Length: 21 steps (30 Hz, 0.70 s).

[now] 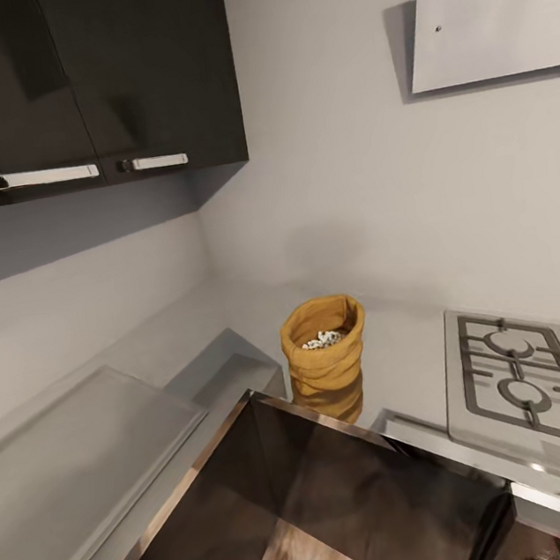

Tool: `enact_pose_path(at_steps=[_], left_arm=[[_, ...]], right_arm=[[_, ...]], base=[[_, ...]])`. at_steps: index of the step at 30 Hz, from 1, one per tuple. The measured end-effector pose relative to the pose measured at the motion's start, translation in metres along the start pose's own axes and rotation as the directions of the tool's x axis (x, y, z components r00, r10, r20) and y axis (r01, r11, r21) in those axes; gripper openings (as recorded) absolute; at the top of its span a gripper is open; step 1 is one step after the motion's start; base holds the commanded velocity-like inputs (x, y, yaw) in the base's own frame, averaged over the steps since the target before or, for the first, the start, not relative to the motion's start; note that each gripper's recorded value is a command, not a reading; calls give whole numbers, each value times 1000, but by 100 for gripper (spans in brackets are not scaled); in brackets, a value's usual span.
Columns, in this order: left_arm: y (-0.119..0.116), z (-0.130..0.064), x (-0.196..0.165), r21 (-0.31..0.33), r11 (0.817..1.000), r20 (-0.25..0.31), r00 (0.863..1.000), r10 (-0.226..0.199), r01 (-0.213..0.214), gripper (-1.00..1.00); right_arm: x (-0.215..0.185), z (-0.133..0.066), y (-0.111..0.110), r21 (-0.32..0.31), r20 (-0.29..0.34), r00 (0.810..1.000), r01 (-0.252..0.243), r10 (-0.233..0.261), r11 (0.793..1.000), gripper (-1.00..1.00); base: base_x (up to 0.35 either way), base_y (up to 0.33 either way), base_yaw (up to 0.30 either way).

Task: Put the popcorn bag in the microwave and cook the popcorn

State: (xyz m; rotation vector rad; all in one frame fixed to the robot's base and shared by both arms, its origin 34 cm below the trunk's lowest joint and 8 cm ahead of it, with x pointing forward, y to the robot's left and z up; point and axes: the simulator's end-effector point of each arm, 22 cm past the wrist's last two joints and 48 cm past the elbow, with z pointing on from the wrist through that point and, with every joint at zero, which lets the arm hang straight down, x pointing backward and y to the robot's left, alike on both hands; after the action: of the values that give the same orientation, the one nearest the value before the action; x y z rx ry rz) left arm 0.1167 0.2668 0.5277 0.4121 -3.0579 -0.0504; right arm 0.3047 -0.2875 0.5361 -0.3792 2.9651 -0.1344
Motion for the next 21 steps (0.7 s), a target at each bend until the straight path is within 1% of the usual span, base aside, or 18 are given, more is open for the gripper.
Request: enact_pose_path(at_steps=[21], left_arm=[[0, 0, 0, 0, 1000, 1, 1000, -2, 2, 100]], right_arm=[[0, 0, 0, 0, 0, 1000, 0, 0, 1000, 100]], base=[[0, 0, -234]])
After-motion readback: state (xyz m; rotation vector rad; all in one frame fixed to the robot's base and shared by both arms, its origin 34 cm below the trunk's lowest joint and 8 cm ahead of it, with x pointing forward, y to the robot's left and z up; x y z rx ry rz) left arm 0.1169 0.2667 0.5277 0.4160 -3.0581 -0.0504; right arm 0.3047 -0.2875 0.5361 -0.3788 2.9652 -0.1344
